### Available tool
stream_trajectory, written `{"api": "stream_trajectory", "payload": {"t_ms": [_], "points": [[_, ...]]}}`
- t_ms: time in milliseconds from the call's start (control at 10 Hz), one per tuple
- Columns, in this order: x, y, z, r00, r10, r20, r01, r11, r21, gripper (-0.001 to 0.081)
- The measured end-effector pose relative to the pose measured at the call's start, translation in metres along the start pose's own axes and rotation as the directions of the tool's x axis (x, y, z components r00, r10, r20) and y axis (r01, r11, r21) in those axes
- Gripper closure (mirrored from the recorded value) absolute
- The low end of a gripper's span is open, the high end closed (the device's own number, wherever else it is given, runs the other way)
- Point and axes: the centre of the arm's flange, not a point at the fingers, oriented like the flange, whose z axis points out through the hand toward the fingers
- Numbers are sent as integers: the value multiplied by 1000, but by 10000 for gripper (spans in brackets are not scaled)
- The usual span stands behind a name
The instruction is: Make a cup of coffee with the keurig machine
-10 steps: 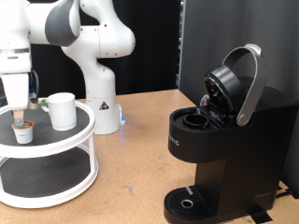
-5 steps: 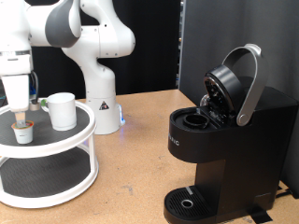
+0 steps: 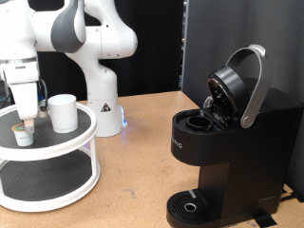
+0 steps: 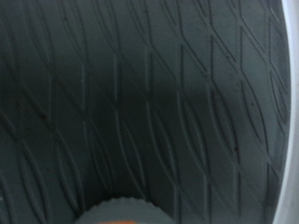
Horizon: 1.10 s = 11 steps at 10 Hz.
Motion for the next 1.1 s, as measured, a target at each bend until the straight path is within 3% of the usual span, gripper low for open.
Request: {"api": "stream_trajectory", "payload": {"t_ms": [1000, 1100], "points": [[0, 4, 17, 1000, 1, 29, 0, 1000, -13, 26], [0, 4, 18, 1000, 2, 28, -1, 1000, -13, 199]]}}
